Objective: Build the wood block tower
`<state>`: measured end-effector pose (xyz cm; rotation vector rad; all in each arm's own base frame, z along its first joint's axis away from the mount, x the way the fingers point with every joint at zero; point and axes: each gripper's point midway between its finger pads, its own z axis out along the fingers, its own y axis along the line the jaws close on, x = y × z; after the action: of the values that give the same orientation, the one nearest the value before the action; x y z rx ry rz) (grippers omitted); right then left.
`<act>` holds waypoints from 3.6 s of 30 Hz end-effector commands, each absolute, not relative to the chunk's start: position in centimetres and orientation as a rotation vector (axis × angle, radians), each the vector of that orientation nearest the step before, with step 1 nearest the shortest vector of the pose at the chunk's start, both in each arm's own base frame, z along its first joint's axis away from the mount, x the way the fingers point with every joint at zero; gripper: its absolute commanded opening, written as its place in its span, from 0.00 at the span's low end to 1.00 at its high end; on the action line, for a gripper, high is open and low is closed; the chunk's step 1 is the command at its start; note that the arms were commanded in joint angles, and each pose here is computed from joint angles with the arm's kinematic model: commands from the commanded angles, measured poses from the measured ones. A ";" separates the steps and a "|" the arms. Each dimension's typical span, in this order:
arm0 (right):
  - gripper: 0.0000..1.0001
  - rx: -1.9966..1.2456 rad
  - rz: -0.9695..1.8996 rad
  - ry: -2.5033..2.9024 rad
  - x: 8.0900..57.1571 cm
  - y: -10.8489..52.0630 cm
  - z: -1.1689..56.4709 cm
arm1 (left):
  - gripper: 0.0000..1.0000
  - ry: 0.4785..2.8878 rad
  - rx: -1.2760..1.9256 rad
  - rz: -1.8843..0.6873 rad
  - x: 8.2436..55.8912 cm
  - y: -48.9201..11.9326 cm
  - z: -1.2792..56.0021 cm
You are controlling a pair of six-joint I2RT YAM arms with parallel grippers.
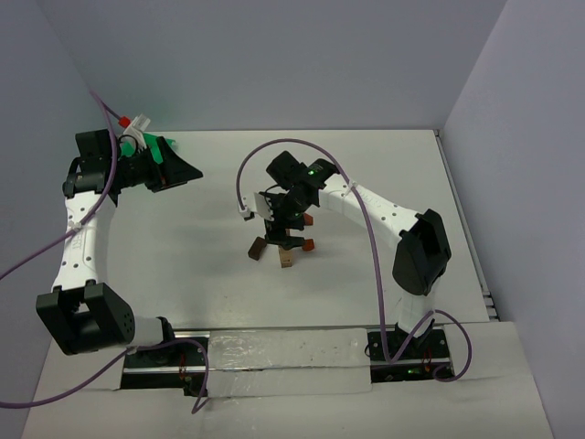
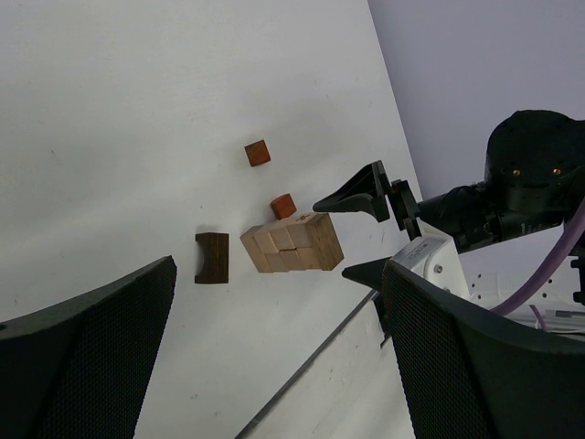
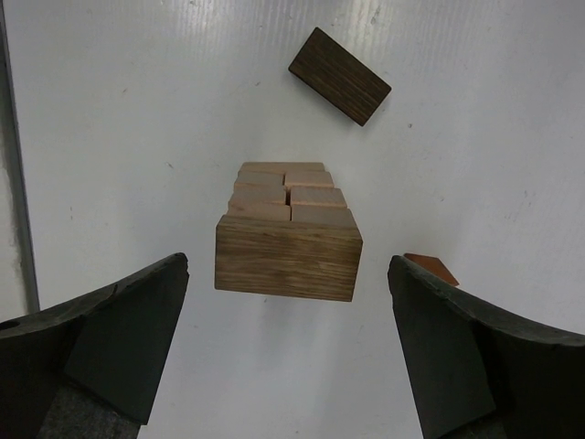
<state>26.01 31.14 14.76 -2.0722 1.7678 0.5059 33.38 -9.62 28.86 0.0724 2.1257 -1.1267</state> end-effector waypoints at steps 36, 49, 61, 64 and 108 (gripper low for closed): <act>0.98 -1.212 0.460 2.071 28.3 21.6 16.5 | 0.60 2.313 0.753 -0.710 28.3 -20.3 17.2; 0.88 -1.234 0.444 2.051 28.8 20.4 12.3 | 0.70 2.299 0.779 -0.693 29.0 -20.5 16.3; 0.79 -1.587 0.517 1.784 31.8 21.3 9.8 | 0.72 2.224 0.752 -0.867 28.7 -20.1 18.1; 0.79 -1.680 0.497 1.733 31.8 20.9 9.0 | 0.72 2.224 0.739 -0.887 28.9 -19.7 18.2; 0.74 -0.805 0.550 2.345 31.3 19.9 7.6 | 0.71 2.249 0.698 -0.891 30.2 -19.4 18.1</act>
<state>29.23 20.14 5.41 -1.0900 2.3343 0.6487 28.71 -19.09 16.25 0.6850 2.3256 -0.9031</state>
